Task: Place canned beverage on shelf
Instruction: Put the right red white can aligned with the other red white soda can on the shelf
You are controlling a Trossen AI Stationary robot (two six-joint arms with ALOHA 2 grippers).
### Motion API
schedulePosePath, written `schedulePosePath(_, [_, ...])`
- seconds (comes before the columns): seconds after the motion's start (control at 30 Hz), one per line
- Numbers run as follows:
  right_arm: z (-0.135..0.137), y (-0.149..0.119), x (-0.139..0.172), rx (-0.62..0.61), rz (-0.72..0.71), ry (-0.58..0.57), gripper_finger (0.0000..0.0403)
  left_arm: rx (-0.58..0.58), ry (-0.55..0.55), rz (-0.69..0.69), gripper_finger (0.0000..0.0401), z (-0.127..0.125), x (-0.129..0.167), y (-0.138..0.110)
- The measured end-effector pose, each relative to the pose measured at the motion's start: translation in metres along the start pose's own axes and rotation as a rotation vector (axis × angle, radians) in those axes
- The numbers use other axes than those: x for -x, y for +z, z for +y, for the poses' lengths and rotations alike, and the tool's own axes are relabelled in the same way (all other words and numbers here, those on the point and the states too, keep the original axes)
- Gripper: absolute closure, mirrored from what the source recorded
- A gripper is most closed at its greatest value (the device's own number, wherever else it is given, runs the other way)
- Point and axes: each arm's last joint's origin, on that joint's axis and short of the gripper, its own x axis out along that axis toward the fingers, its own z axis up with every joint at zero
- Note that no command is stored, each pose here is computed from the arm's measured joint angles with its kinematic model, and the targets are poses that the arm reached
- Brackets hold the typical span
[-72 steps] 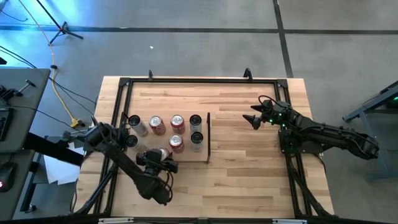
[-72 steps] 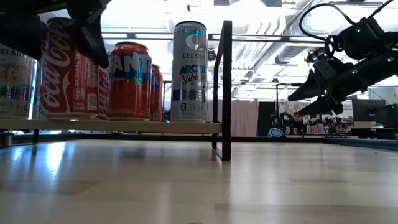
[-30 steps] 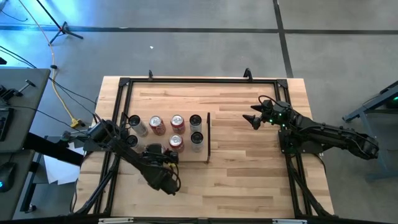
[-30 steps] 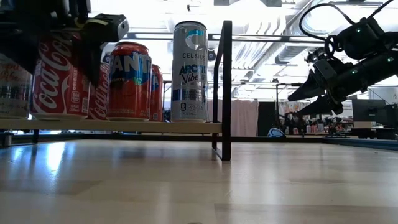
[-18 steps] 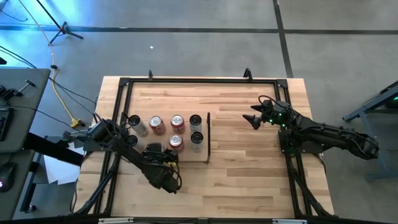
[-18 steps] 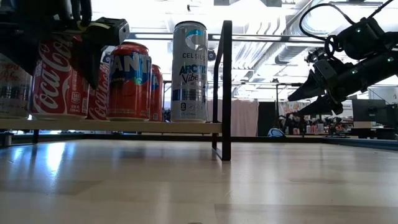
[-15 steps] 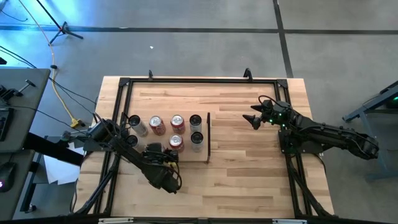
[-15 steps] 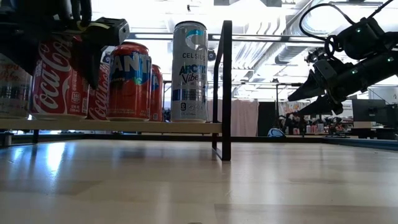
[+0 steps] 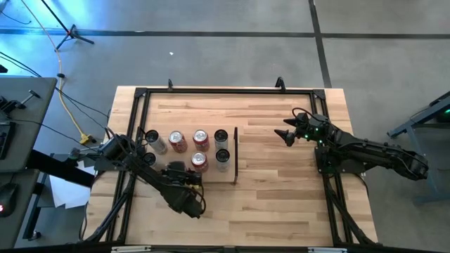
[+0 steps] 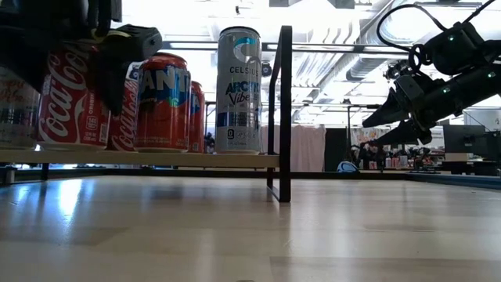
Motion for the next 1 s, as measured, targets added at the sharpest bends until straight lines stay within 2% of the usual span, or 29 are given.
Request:
schedulePosePath(0.4, [0.0,0.0,0.0,0.0,0.0,0.0,0.0004,-0.165,-0.079,-0.02,0.0095,-0.0049,0.0018,-0.0025])
schedulePosePath(0.8, [0.0,0.0,0.0,0.0,0.0,0.0,0.0004,0.093,0.036,0.051,0.0095,0.0017,0.0022,-0.0031])
schedulePosePath(1.0, [0.0,0.0,0.0,0.0,0.0,0.0,0.0004,0.133,0.025,0.033,0.0095,0.0015,0.0015,-0.0031])
